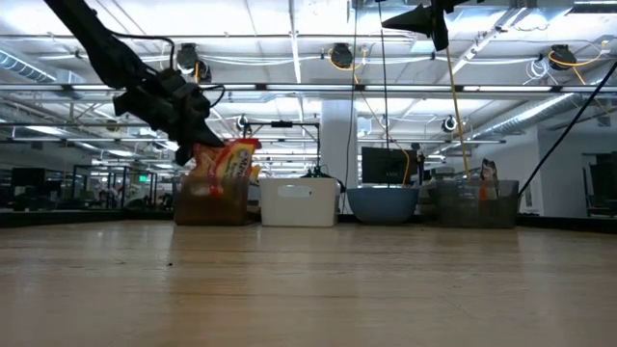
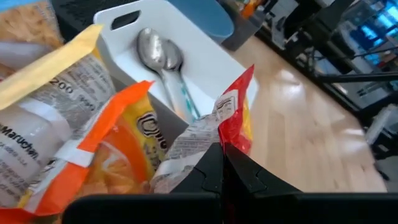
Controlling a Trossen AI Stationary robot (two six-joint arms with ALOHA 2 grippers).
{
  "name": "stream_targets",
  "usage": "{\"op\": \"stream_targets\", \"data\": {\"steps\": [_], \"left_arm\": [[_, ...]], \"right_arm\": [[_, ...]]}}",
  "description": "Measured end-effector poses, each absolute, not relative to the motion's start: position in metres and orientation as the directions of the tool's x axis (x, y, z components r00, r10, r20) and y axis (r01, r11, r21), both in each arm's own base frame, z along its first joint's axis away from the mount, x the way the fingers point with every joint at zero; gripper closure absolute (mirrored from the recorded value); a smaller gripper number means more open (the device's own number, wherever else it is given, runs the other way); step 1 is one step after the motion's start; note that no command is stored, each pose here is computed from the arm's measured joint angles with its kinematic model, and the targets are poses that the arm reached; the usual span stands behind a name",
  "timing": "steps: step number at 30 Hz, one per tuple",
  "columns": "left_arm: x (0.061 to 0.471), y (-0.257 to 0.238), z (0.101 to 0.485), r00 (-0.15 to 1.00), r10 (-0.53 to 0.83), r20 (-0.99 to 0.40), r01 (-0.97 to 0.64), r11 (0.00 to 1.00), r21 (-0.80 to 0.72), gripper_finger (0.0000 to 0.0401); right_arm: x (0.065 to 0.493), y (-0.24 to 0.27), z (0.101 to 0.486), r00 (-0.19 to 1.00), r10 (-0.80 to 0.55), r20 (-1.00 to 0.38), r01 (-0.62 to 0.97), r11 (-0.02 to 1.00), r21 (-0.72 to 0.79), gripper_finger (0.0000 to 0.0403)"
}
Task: Pick & Place Food Item
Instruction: Put the red noodle pack into the left black bin
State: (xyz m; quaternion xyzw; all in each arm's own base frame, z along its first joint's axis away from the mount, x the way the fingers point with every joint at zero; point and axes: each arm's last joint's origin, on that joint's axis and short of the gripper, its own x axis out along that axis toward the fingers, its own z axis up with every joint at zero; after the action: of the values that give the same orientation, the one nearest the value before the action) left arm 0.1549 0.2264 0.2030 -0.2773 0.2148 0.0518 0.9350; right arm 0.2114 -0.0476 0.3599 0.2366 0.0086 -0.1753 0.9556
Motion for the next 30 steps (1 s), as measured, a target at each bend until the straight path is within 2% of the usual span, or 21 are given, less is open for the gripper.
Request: {"op": "stream_targets", "data": {"steps": [12,20,25,30], "left_arm": [[0.1576,0.2287,0.1953,0.871,0.023,-0.491,-0.279,0.845,-0.455,0.0396],[0.1584,0.2308,0.1972,0.882,0.035,-0.47,-0.299,0.813,-0.5,0.0388],[0.1566,0.2328,0.1993,0.901,0.018,-0.434,-0.277,0.793,-0.542,0.0367],[0.1521,0.2361,0.1998,0.904,0.032,-0.427,-0.295,0.769,-0.567,0.0323]], "right_arm": [[0.2113,-0.0476,0.36,0.938,-0.331,-0.099,0.339,0.825,0.453,0.0197],[0.2113,-0.0476,0.3595,0.938,-0.331,-0.105,0.341,0.824,0.452,0.0197],[0.2113,-0.0476,0.3593,0.938,-0.33,-0.106,0.341,0.824,0.452,0.0197],[0.2113,-0.0475,0.3593,0.938,-0.33,-0.106,0.341,0.824,0.452,0.0197]]}}
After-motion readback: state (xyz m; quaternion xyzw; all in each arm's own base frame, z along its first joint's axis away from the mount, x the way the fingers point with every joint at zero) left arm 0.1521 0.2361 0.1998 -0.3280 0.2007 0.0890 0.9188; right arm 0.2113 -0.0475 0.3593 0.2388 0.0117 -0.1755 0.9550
